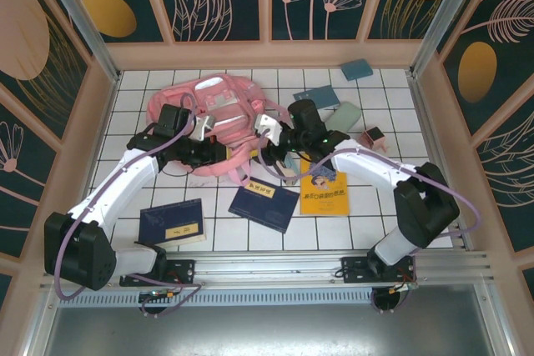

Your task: Pack the student bag

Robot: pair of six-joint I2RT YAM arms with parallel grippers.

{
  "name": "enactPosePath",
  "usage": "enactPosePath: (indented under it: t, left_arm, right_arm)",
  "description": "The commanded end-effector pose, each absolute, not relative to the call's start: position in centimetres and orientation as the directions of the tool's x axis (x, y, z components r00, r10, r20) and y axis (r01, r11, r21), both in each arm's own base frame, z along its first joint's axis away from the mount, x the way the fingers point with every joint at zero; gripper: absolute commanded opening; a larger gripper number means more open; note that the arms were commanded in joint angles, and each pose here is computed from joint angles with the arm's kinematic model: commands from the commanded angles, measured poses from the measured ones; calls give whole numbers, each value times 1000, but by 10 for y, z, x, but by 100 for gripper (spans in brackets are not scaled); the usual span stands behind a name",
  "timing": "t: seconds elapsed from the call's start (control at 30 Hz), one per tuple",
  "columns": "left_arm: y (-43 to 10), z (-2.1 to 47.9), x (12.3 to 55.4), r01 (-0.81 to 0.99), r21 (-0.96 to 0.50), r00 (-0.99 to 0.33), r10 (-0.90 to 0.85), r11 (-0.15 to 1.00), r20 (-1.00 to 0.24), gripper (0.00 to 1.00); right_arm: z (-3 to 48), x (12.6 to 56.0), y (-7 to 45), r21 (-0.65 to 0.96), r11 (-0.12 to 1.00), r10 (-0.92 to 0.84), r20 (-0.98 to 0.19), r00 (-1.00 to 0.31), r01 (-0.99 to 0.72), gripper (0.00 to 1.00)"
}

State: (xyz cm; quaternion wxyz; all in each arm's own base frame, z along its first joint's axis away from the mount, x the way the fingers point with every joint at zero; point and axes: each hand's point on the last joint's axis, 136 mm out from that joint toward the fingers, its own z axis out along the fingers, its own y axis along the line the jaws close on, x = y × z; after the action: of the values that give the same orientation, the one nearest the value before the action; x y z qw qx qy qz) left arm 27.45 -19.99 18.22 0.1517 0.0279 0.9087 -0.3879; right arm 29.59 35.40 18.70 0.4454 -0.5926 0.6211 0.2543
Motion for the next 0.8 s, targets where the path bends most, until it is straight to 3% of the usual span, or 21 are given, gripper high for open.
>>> enactPosePath:
  t: [0.0, 0.1, 0.43, 0.77]
  left_arm:
    - [-201, 183, 270, 220, -689, -943, -31, 691, -332, 0]
    - [-200, 181, 268, 224, -686, -942, -27, 692, -334, 0]
    - [-192, 164, 256, 215, -657, -948, -7, 723, -317, 0]
    - [-183, 157, 257, 203, -613, -947, -7, 763, -322, 0]
  right_arm:
    - [168, 290, 368, -365, 19, -567, -771, 290, -931, 74]
    - [156, 291, 382, -403, -3, -584, -742, 329, -915, 81]
    - [140, 302, 415, -476, -31, -606, -690, 395, -879, 80]
    - [165, 283, 408, -521, -52, -541, -702, 463, -852, 81]
